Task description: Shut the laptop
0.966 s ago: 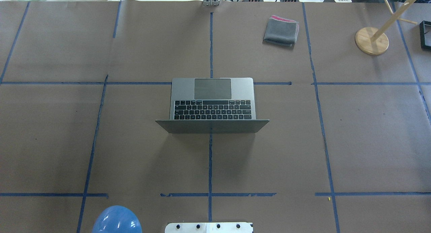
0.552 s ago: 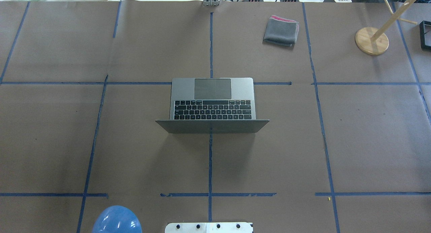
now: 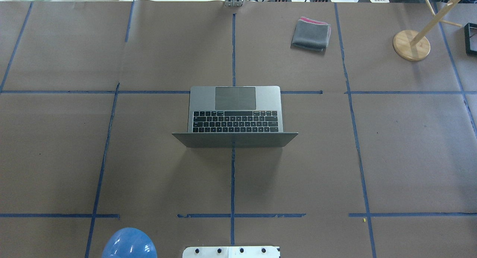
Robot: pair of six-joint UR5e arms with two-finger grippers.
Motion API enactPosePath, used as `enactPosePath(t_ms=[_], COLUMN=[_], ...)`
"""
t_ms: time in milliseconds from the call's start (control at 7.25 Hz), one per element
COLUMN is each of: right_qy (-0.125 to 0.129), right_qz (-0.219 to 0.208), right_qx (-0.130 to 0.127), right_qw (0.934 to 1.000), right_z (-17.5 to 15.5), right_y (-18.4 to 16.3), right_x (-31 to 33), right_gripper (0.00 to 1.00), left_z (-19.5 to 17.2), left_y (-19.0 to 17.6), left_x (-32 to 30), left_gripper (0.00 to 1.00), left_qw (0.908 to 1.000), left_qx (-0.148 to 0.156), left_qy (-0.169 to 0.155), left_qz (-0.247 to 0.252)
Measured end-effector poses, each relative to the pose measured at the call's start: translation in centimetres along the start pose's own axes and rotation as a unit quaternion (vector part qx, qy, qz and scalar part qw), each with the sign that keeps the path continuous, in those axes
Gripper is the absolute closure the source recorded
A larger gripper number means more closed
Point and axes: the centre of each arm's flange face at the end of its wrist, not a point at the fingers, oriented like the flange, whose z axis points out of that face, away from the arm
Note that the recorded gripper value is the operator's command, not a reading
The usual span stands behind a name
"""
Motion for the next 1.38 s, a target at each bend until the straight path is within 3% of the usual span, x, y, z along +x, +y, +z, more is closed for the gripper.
enactPosePath(t_ms=[414, 828, 1103, 1379], right_qy=[-0.007, -0.038, -0.035, -0.055], right_qz=[-0.011, -0.014, -0.008, 0.008], right_qx=[0.005, 0.009, 0.012, 0.026], right_qw=[0.9999, 0.9991, 0.9993, 0.9981], right_z=[-0.4, -0.9, -1.3, -0.5], right_y=[-0.5, -0.8, -1.8, -1.7], right_x=[-1.2, -3.5, -12.3, -22.1], right_gripper=[0.00, 0.00, 0.00, 0.00], left_z=[-1.8, -2.2, -0.6, 1.7], left_y=[0.0, 1.1, 4.3, 7.8], left_x=[17.1, 32.3, 41.2, 47.9], left_gripper=[0.00, 0.00, 0.00, 0.02], left_qw=[0.9979, 0.9919, 0.9899, 0.9894], left_qx=[-0.005, -0.026, -0.030, -0.021], left_qy=[0.053, 0.102, 0.104, 0.097], left_qz=[-0.036, -0.070, -0.091, -0.106])
